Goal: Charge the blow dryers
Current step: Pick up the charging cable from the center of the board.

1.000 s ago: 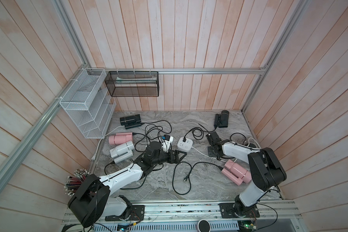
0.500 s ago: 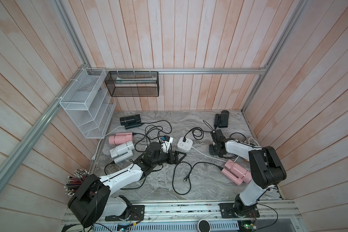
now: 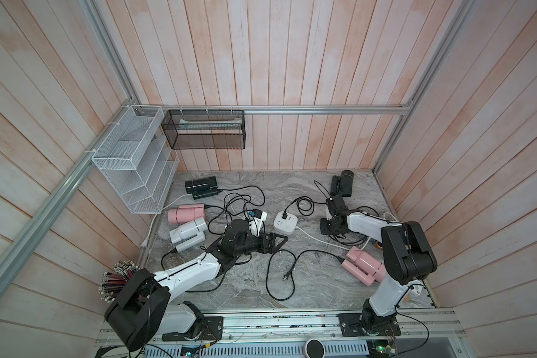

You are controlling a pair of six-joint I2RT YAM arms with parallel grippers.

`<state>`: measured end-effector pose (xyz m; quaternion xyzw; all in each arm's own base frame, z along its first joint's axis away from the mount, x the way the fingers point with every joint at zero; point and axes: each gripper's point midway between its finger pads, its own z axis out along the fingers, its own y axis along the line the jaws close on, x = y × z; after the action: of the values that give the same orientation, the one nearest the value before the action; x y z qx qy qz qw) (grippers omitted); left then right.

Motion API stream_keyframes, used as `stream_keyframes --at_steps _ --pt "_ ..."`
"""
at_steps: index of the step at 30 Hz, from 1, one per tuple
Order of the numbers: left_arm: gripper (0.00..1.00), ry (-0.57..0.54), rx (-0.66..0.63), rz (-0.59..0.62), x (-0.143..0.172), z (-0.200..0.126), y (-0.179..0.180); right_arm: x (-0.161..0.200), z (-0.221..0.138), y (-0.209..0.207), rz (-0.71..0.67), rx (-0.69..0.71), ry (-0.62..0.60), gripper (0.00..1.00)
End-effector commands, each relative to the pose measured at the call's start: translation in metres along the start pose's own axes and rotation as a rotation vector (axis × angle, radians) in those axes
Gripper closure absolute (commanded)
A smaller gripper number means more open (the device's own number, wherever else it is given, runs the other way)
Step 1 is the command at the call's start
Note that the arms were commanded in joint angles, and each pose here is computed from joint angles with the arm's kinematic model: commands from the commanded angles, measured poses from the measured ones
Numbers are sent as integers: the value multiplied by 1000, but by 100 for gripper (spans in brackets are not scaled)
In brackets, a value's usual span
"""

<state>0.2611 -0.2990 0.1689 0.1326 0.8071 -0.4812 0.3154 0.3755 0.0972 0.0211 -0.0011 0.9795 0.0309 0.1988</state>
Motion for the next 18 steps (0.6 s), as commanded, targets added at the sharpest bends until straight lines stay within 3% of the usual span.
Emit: stream_keyframes --at_steps 1,5,12,18 --pt "0 5 19 18 3 -1 -4 14 14 -8 12 34 60 86" --pt "0 4 21 18 3 -1 -5 12 13 -9 11 44 48 92" --pt "0 2 21 20 1 0 -5 -15 -18 6 1 -36 -38 94" --pt "0 8 30 26 0 3 -8 -28 -44 -11 34 5 -88 95"
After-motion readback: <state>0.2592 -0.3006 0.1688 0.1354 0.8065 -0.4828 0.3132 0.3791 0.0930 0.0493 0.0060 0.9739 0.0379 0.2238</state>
